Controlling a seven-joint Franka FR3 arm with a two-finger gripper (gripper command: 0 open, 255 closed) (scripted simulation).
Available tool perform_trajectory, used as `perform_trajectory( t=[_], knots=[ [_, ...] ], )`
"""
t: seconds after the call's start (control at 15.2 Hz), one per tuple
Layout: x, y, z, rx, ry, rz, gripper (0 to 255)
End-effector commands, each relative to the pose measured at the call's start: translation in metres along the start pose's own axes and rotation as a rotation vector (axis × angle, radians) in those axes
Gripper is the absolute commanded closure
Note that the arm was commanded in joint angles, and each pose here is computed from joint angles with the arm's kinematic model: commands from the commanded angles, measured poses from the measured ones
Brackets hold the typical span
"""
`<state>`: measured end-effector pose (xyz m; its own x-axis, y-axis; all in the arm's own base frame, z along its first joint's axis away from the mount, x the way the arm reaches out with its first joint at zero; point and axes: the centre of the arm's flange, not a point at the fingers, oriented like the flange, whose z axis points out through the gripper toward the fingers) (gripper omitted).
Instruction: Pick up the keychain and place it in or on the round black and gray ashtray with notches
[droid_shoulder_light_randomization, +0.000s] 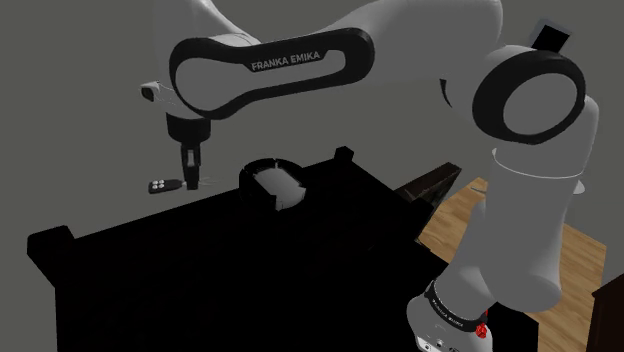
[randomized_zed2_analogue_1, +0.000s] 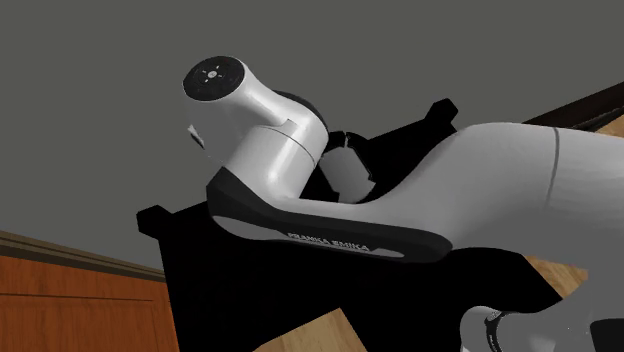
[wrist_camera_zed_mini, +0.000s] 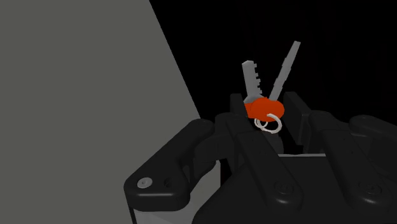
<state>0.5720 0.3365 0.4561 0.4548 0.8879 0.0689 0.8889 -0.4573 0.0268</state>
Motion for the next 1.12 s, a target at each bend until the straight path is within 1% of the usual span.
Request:
perform_trajectory(
  t=[0.0,1.06],
  knots=[
    [-0.021,0.010,-0.003,0.000,0.000,0.000,255],
    [-0.216,0.090,-0.023,0.000,0.000,0.000,255]
  ],
)
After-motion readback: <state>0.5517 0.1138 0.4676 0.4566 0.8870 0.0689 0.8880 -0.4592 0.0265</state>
